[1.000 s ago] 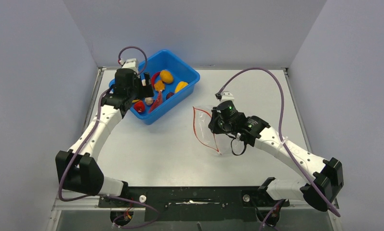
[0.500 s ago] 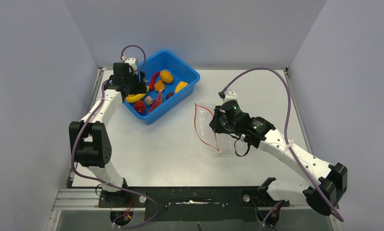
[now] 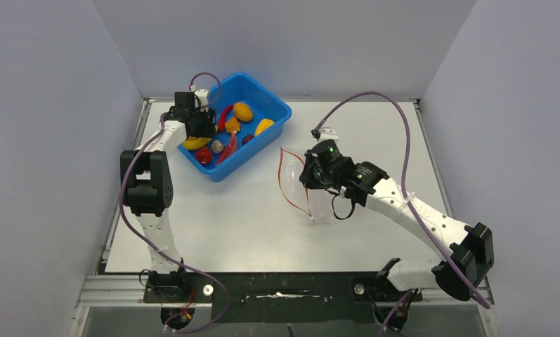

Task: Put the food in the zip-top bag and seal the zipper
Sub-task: Pick up the fake fruit from the bin.

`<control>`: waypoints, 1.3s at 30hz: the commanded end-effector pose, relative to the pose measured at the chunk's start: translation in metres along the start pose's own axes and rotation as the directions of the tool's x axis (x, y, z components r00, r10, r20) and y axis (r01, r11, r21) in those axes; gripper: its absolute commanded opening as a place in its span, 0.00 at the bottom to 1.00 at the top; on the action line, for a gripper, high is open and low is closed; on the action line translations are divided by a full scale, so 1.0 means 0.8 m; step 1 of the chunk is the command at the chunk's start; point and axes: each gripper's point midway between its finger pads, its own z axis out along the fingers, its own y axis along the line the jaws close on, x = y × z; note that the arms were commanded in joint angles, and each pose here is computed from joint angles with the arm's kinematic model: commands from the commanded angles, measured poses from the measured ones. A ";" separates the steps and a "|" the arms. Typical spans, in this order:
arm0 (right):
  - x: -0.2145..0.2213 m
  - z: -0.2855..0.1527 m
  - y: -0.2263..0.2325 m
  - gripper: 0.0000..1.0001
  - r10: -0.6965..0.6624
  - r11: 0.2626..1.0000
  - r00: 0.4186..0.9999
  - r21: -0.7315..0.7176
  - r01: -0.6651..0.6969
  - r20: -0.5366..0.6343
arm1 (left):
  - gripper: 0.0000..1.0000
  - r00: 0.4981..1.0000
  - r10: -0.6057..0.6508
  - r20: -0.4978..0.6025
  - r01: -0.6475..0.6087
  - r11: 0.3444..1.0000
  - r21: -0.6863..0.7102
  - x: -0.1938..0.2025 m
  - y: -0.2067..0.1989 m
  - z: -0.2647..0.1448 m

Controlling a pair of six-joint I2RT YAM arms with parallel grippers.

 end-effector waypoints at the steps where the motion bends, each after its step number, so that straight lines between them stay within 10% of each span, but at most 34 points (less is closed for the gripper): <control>1: -0.028 -0.005 0.017 0.00 0.016 0.999 0.999 -0.029 -0.014 0.044 | 0.56 0.996 0.048 0.076 -0.050 0.998 0.026 -0.031 0.002 0.020; 28: -0.024 0.040 0.025 0.00 0.055 0.999 0.998 -0.002 -0.055 -0.010 | 0.37 0.986 0.121 0.110 -0.120 0.993 -0.020 -0.028 0.009 0.039; 39: -0.037 0.026 0.029 0.00 0.033 0.999 0.999 -0.036 -0.031 0.037 | 0.54 0.991 0.130 0.038 -0.130 0.991 0.007 -0.003 0.006 0.052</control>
